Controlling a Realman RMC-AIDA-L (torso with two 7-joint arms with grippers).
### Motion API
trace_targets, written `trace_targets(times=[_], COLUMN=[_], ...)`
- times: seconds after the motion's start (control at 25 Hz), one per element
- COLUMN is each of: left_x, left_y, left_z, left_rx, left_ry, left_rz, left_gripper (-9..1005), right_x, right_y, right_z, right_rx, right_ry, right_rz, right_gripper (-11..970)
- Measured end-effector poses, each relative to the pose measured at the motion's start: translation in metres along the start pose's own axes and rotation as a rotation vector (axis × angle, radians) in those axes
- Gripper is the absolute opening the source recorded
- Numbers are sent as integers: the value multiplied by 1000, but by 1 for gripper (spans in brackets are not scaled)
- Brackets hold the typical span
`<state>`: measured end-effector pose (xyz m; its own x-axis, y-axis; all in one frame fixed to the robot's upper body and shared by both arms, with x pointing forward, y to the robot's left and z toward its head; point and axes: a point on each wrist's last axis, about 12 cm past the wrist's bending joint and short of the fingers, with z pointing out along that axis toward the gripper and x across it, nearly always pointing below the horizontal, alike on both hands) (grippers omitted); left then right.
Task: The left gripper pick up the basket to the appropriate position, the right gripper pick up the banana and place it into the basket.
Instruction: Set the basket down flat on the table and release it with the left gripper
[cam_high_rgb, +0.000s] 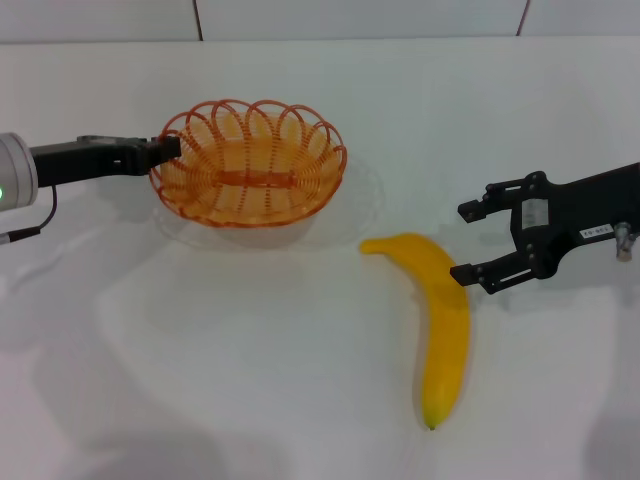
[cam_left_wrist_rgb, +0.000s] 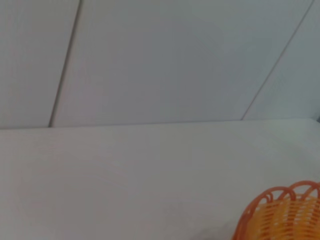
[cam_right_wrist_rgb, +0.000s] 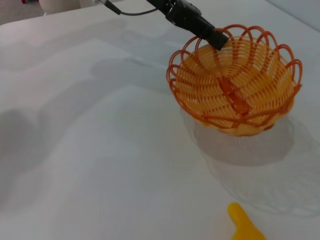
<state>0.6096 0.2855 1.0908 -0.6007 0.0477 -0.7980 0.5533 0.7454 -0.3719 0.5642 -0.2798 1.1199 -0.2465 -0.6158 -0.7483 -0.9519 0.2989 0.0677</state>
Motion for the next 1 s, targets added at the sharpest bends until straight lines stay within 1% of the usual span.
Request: trace_targets(times=[0.36, 0.56, 0.76, 1.0], left_x=[5, 6, 8, 4], left_y=[1, 4, 5, 3], left_z=[0, -2, -2, 3], left_rx=[-7, -23, -30, -29], left_ry=[14, 21, 66, 115], left_rz=[-43, -55, -40, -11], left_gripper=[78, 78, 79, 78], right_x=[-3, -2, -2, -3], right_y=[-1, -1, -2, -2], right_z=[0, 0, 0, 0], right_rx=[-1, 0, 2, 2], right_ry=[-1, 0, -2, -3], right_rz=[-5, -4, -2, 5], right_gripper=[879, 879, 879, 879])
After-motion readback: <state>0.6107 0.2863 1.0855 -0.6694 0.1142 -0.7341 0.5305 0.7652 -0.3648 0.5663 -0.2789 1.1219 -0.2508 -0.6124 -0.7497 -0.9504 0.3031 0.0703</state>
